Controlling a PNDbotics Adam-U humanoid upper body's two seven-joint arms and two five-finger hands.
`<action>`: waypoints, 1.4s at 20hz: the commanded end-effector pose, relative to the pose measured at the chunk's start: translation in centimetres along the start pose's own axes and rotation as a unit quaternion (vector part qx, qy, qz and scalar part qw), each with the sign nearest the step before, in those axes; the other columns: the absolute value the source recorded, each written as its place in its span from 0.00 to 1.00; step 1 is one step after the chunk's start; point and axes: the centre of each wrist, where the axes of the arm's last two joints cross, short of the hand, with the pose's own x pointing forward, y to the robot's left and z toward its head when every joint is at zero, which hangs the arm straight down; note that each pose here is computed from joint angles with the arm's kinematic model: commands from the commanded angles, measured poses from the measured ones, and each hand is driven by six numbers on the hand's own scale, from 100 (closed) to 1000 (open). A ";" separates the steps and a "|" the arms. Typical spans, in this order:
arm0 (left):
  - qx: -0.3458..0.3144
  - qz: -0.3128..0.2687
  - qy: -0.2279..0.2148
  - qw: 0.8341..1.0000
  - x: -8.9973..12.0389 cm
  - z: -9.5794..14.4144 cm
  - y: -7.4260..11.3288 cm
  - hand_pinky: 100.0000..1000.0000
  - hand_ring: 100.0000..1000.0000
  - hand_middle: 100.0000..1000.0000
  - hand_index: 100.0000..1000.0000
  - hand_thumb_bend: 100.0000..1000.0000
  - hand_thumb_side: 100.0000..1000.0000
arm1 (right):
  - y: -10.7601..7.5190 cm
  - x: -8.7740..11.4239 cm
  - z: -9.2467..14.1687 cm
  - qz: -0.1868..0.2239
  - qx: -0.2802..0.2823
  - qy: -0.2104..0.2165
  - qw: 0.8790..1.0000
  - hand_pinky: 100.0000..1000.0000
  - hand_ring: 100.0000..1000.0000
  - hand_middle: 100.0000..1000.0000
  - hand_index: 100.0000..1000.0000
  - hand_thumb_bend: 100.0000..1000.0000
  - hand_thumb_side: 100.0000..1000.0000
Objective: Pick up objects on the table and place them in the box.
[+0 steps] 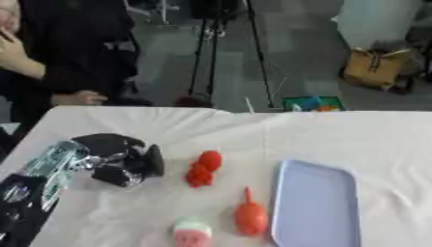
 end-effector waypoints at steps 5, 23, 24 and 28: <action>0.012 -0.008 0.009 1.000 -0.6 0.5 1.1 1.00 1.00 0.88 0.60 0.00 0.99 | -0.1 0.5 -0.6 0.007 0.003 -0.010 1.000 0.64 0.70 0.63 0.81 0.00 0.55; 0.064 -0.017 0.010 0.998 -0.3 1.3 3.5 1.00 1.00 0.84 0.57 0.00 0.88 | -0.2 0.5 -0.6 0.007 0.005 -0.003 1.000 0.64 0.70 0.63 0.81 0.00 0.55; 0.066 -0.016 0.008 0.998 -0.3 1.4 3.6 1.00 1.00 0.84 0.57 0.00 0.88 | -0.2 0.5 -0.6 0.006 0.005 -0.003 1.000 0.64 0.70 0.63 0.81 0.00 0.55; 0.075 -0.013 0.003 0.997 -0.2 1.6 4.3 1.00 1.00 0.82 0.56 0.00 0.87 | -0.2 0.5 -0.6 0.006 0.005 -0.001 1.000 0.63 0.70 0.63 0.81 0.00 0.55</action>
